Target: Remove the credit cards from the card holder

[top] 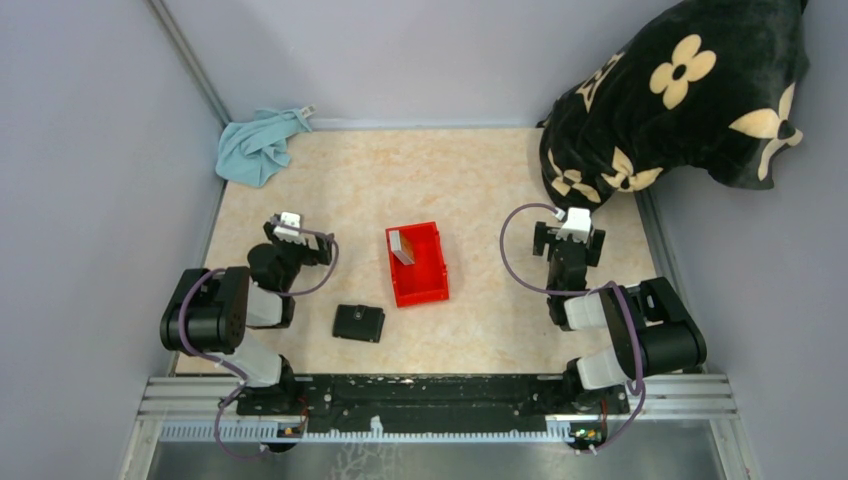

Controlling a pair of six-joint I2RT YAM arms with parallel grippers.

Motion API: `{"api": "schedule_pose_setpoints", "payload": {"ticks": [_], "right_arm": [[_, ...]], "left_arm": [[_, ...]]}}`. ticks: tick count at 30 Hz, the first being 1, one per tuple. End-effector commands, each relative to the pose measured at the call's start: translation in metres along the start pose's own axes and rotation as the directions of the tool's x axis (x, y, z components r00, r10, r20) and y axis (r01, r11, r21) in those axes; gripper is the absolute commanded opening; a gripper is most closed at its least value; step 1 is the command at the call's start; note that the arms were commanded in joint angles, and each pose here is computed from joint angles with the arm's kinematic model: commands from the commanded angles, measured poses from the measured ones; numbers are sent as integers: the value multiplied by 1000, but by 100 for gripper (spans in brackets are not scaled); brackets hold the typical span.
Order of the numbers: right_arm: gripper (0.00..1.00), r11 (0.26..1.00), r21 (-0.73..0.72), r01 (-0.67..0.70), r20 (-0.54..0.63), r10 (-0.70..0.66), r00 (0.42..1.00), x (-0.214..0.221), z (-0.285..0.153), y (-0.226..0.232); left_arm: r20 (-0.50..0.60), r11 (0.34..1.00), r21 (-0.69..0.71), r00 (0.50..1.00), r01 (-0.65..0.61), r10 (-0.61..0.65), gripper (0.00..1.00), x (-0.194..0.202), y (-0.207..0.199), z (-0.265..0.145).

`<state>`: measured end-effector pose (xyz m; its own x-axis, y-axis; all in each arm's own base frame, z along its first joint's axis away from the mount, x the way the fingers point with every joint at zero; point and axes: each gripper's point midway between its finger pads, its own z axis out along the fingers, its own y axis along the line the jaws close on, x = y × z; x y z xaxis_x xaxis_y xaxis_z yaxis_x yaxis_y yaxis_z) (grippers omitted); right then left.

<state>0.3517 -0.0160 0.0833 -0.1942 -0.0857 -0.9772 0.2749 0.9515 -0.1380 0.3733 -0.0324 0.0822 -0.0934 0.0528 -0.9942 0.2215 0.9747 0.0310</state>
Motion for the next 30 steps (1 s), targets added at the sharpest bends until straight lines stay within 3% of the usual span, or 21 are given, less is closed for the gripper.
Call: {"api": "schedule_pose_setpoints", "payload": {"ticks": [1, 4, 10, 14, 20, 24, 30], "right_arm": [[99, 998, 14, -56, 103, 54, 993, -35, 8, -1], [99, 998, 15, -56, 103, 55, 993, -35, 8, -1], [99, 998, 14, -56, 103, 54, 993, -34, 8, -1], [99, 998, 14, -56, 104, 54, 993, -35, 8, -1], [99, 998, 13, -56, 103, 54, 993, -34, 8, -1], [99, 998, 14, -56, 103, 54, 993, -35, 8, -1], [99, 998, 14, -56, 103, 54, 993, -35, 8, -1]], "left_arm": [[53, 990, 128, 997, -66, 60, 99, -24, -20, 4], [28, 965, 245, 995, -95, 91, 99, -39, -38, 1], [101, 964, 225, 987, -142, 122, 99, -73, -49, -13], [123, 961, 259, 990, -94, 64, 99, -91, -71, -24], [172, 891, 454, 981, 0, -88, 99, -138, -145, -47], [50, 870, 493, 997, 23, -54, 99, -150, -179, -59], [-137, 916, 357, 980, 185, -145, 99, -153, -164, -74]]}}
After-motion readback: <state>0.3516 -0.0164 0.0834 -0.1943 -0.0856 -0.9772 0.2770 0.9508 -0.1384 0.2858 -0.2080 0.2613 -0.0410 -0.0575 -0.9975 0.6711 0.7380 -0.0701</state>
